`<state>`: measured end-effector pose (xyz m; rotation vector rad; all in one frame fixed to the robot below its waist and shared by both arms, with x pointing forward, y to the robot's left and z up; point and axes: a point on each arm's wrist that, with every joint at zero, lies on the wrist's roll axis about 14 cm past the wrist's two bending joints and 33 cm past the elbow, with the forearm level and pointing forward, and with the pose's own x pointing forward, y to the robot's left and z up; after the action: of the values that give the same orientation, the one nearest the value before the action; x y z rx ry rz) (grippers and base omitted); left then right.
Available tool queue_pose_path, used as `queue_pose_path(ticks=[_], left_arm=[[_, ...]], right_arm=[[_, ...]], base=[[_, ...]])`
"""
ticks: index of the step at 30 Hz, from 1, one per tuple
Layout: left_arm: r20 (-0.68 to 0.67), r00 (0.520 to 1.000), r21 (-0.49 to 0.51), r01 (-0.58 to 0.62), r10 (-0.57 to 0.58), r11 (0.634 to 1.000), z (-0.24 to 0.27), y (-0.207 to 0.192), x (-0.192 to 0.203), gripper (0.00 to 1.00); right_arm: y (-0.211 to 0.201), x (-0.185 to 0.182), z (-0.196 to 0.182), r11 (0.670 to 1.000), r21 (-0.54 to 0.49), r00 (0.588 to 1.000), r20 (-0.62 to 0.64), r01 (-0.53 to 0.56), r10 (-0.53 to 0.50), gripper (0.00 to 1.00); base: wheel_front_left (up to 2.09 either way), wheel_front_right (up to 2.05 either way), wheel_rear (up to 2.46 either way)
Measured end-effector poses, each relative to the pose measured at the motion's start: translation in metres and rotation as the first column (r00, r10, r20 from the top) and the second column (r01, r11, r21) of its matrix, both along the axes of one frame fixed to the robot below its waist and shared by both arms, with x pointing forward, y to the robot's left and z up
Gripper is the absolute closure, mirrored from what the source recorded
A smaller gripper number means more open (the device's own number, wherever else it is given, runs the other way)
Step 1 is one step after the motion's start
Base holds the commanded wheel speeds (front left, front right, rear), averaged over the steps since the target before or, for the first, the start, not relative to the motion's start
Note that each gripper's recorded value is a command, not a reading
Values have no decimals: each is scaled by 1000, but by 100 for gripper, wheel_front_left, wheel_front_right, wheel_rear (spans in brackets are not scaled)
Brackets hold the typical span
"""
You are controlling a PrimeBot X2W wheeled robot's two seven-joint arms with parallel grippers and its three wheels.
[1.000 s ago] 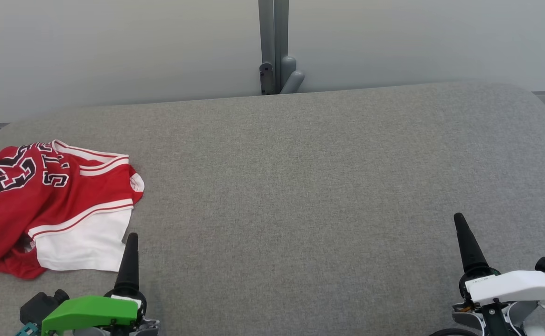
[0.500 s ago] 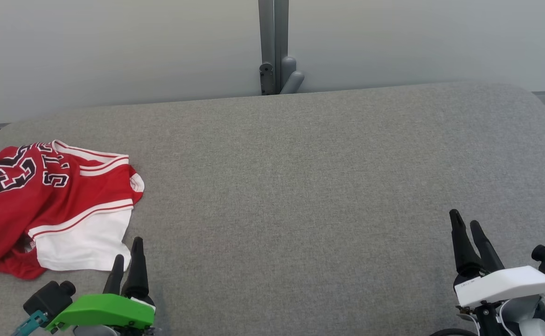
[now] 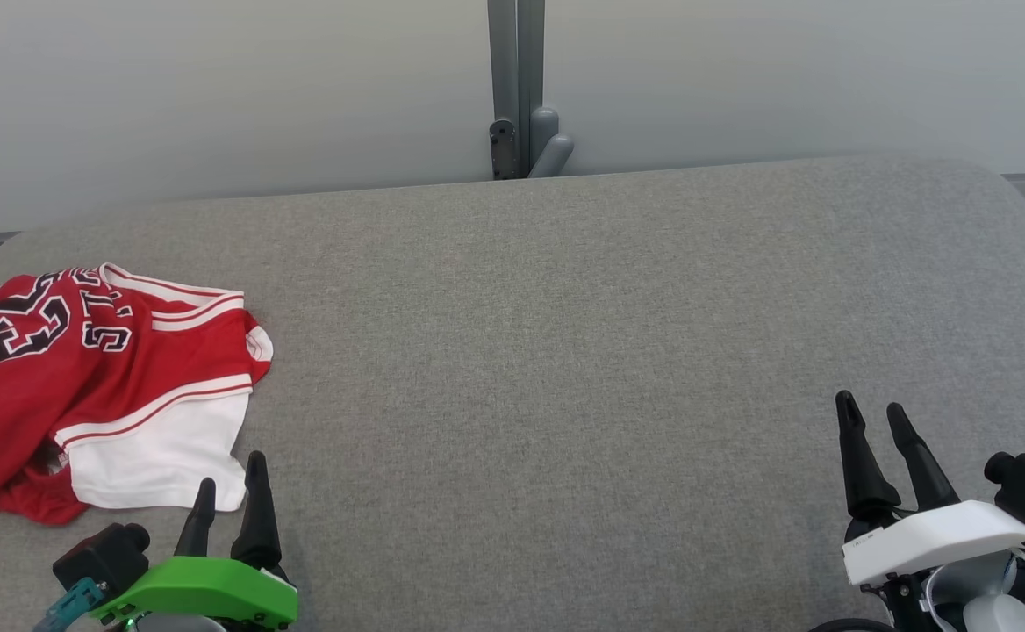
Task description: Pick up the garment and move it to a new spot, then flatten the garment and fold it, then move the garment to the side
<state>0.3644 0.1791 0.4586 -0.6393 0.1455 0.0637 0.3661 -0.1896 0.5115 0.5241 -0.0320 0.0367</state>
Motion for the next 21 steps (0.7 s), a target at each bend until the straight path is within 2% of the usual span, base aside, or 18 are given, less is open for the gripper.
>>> queue_pose_path(ticks=[9, 21], left_arm=[[13, 1000, 121, 14, -16, 993, 1, 1, -1, 0], [52, 996, 267, 50, -66, 962, 9, -4, 0, 0]], right_arm=[[3, 0, 5, 994, -111, 1000, 27, -12, 15, 0], [2, -1, 8, 971, -240, 998, 51, -12, 25, 0]], base=[[0, 0, 0], [0, 0, 0]])
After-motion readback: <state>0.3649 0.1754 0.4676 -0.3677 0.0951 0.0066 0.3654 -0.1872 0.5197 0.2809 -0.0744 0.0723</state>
